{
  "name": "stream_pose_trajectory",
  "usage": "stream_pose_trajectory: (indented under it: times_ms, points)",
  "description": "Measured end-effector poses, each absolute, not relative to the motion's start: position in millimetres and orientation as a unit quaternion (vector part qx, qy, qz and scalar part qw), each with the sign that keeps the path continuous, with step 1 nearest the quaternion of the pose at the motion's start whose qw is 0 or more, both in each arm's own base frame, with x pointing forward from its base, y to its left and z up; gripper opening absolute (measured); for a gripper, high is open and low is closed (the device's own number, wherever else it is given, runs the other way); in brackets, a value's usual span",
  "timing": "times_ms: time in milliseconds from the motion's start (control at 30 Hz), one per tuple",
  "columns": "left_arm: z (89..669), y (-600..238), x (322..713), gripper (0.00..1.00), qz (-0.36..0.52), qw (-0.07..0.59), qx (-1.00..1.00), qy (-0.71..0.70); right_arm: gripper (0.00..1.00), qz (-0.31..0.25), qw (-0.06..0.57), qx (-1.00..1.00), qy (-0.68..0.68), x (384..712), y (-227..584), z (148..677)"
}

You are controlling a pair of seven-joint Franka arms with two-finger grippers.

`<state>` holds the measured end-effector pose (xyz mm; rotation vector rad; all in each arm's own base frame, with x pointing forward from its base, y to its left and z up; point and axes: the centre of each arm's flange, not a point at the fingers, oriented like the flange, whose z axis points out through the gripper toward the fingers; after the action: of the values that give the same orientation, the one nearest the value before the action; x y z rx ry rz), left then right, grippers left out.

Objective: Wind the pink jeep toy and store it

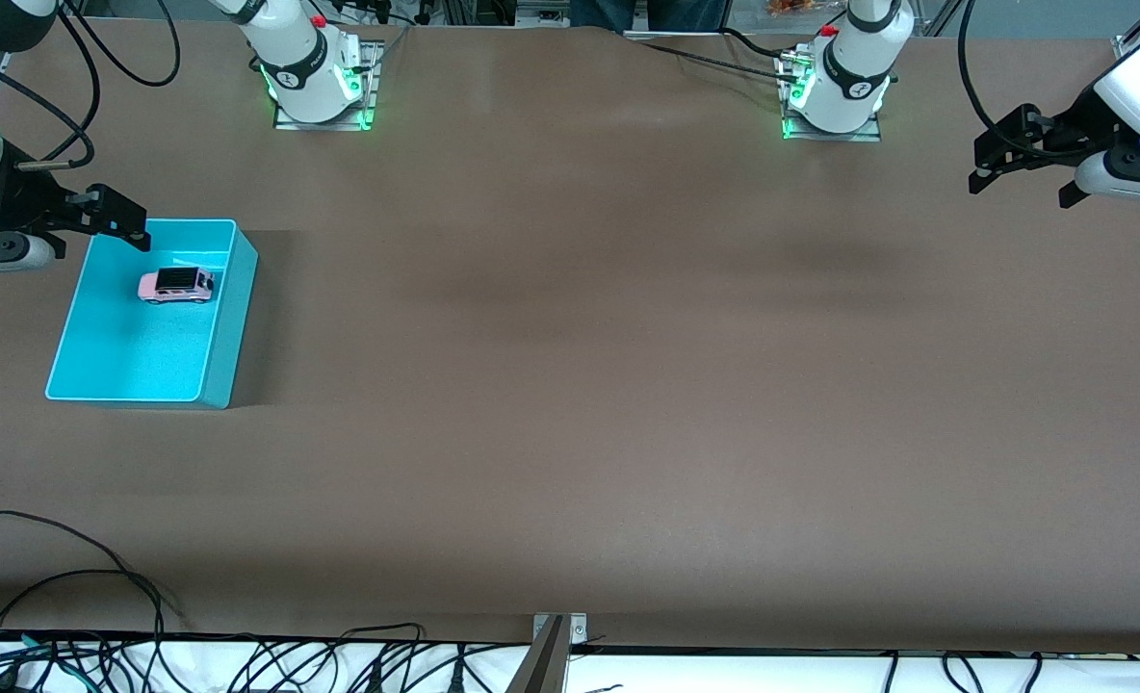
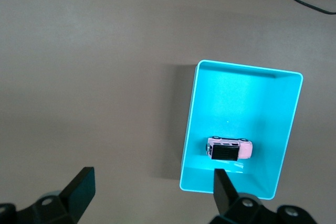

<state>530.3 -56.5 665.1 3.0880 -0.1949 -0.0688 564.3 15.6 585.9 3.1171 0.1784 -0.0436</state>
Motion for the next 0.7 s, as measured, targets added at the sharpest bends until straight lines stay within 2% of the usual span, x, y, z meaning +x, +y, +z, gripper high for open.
stream_pose_trajectory:
  times_ms: [700]
  points:
    - [665.1, -61.1, 529.8, 1.0, -0.022, 0.023, 0.997, -0.067, 1.0, -0.016, 0.01, 0.998, 0.057, 565.3, 15.7, 583.9]
